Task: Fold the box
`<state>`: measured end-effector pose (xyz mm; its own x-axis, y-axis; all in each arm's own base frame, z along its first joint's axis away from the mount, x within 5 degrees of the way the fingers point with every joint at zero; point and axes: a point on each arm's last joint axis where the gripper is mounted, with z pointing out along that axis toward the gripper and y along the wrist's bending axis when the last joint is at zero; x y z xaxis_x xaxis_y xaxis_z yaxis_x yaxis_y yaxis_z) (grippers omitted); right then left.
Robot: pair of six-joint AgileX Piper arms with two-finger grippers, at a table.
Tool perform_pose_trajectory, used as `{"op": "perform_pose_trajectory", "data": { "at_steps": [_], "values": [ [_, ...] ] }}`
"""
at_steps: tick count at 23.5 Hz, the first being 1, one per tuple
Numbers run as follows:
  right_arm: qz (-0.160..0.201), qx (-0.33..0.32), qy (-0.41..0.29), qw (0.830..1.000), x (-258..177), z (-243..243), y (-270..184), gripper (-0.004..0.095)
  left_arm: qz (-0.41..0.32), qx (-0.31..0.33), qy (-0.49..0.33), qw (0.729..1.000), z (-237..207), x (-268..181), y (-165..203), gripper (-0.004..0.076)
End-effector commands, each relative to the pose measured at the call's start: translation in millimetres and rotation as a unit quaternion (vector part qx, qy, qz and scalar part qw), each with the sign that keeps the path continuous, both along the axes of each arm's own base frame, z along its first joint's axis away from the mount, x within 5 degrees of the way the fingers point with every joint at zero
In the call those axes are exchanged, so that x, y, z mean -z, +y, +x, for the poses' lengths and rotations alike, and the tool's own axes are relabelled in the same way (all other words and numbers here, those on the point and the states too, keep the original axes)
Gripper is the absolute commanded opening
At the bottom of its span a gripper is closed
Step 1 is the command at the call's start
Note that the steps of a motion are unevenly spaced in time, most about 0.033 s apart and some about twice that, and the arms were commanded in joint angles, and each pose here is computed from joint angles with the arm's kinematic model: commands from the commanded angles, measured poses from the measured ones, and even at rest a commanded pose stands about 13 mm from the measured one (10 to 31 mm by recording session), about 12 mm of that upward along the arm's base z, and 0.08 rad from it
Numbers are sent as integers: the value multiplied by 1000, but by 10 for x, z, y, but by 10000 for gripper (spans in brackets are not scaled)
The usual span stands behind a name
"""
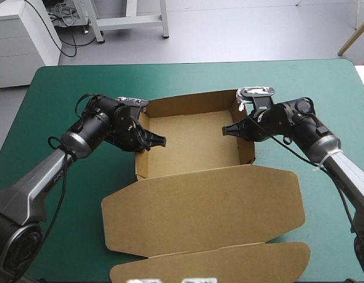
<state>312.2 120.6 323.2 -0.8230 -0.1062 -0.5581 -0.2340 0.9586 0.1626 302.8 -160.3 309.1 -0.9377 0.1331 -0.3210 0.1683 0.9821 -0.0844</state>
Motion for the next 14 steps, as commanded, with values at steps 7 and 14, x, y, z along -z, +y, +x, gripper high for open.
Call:
{"op": "perform_pose_trajectory", "data": {
  "at_steps": [7, 14],
  "values": [
    [-55, -1, 54, 997, -49, -190, -124, -2, -5, 38, -16, 999, 343, -147, -214, -10],
    [-61, -1, 100, 993, 292, 8, -37, -2, 7, 39, 0, 999, 396, -22, -237, -10]
  ]
}}
